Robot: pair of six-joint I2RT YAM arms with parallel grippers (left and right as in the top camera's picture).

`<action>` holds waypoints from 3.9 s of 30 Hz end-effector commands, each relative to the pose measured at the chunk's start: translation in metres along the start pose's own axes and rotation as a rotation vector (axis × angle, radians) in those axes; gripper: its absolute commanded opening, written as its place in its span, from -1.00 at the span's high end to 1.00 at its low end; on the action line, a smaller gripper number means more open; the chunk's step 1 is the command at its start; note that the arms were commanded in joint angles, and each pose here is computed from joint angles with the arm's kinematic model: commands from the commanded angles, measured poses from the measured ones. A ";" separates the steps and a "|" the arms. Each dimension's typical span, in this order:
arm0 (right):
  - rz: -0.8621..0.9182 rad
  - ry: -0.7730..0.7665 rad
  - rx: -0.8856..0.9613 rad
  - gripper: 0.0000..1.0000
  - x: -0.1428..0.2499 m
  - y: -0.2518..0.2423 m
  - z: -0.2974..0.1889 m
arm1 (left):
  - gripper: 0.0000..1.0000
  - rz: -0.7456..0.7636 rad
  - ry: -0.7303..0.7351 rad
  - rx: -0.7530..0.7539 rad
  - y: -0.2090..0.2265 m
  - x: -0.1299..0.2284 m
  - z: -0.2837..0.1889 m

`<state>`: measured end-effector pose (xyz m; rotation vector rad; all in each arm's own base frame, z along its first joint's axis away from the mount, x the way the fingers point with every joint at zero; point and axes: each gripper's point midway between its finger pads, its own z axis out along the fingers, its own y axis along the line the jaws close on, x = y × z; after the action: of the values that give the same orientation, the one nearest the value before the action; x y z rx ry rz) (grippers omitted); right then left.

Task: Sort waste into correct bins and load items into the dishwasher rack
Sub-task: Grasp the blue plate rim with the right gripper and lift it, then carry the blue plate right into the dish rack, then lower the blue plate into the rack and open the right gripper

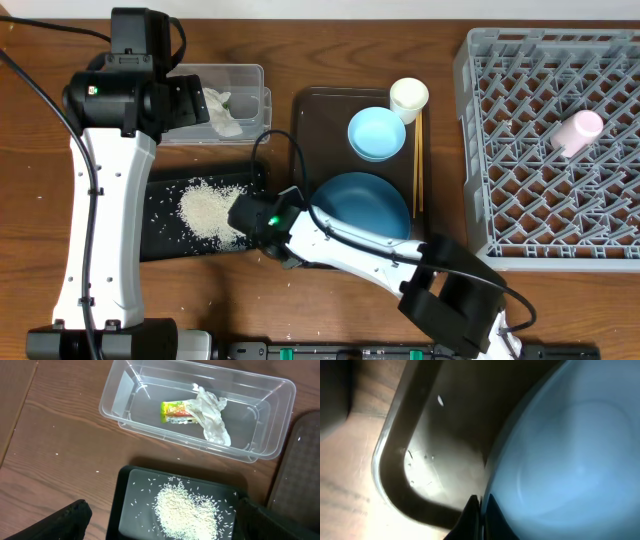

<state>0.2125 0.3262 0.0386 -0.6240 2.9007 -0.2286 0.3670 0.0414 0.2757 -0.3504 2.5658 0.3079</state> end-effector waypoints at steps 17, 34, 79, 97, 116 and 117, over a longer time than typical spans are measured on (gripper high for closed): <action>0.400 -0.208 -0.015 0.98 -0.056 -0.191 -0.193 | -0.93 0.005 -0.005 -0.010 0.004 0.000 -0.002; 0.801 -0.430 -0.075 0.98 0.032 -0.400 -0.266 | -0.92 0.005 -0.005 -0.010 0.004 0.000 -0.002; 0.701 -1.048 -0.925 0.98 -0.036 -0.637 -0.122 | -0.93 0.005 -0.005 -0.010 0.004 0.000 -0.002; 1.115 -0.804 -0.807 0.97 0.031 -0.673 -0.040 | -0.92 0.005 -0.005 -0.010 0.004 0.000 -0.002; 1.314 -0.595 -0.344 0.63 0.096 -0.672 -0.104 | -0.93 0.005 -0.005 -0.010 0.004 0.000 -0.002; 1.315 -0.602 -0.319 0.63 0.098 -0.671 -0.113 | -0.93 0.005 -0.005 -0.010 0.004 0.000 -0.002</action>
<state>0.3837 -0.3029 0.2301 0.9903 2.1782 0.6412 0.3670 0.0414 0.2757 -0.3504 2.5658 0.3079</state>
